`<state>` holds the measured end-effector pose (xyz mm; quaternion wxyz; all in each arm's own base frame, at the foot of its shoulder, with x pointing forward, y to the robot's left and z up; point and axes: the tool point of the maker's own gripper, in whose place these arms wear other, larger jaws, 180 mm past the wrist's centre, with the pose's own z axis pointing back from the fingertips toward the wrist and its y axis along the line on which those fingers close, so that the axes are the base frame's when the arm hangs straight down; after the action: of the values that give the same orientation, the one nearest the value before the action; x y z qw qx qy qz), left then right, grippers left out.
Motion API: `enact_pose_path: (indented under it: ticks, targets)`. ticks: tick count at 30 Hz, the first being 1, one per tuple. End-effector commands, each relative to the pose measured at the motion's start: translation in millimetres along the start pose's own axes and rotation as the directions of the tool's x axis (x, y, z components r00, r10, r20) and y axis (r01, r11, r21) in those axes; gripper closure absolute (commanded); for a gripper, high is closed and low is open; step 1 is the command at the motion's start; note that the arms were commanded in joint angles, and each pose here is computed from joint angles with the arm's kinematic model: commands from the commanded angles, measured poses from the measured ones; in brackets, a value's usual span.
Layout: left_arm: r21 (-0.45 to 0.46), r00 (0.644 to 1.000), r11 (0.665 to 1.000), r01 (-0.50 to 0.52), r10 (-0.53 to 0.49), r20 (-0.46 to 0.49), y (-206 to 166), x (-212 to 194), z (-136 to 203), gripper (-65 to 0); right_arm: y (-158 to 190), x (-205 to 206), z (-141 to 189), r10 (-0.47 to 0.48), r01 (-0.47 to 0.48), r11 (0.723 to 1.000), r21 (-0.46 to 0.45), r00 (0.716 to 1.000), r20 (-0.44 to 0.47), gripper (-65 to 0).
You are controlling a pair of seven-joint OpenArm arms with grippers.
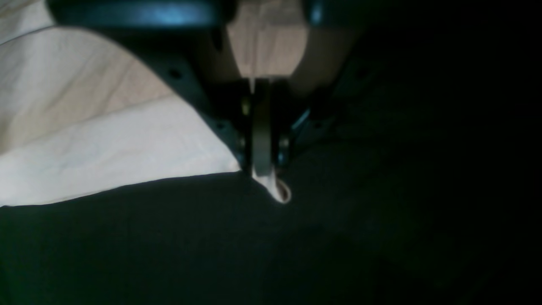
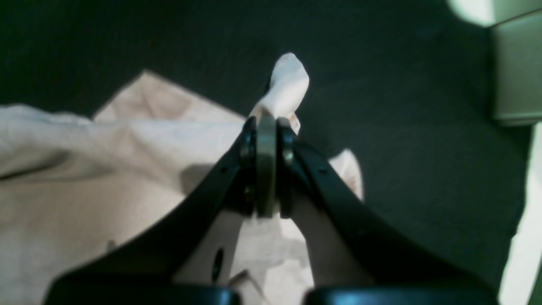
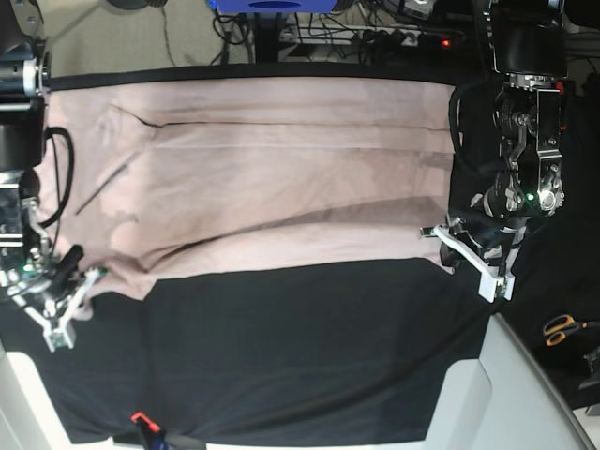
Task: Fold the T-shirt properly
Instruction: 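Drag the folded pink strip toward the robot with both grippers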
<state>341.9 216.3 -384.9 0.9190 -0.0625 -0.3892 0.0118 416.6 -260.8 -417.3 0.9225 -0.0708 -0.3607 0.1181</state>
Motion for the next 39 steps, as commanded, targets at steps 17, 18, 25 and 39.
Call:
enact_pose_path:
  ticks: [17, 18, 25, 39]
  targets:
    - [0.041, 0.998, 0.999, -0.029, 0.027, 0.057, 7, 21, 3, 0.0, -32, 23, -5, -0.034, 0.038, 0.998, -0.042, 0.997, 0.074, 0.0]
    - [0.041, 0.998, 0.999, -0.028, 0.026, 0.053, 7, 19, 3, 0.0, -33, 19, -5, -0.037, 0.040, 0.998, -0.044, 0.998, 0.052, 0.0]
    - [0.043, 0.999, 0.999, -0.030, 0.029, 0.017, 8, 1, 4, 0.0, -40, -14, 4, -0.078, 0.075, 0.995, -0.069, 0.996, -0.042, 0.0]
    - [-0.028, 0.997, 0.999, 0.037, -0.039, -0.069, -25, -42, 9, 0.0, -25, -68, 46, -0.128, 0.112, 0.989, -0.098, 0.976, -0.176, 0.0]
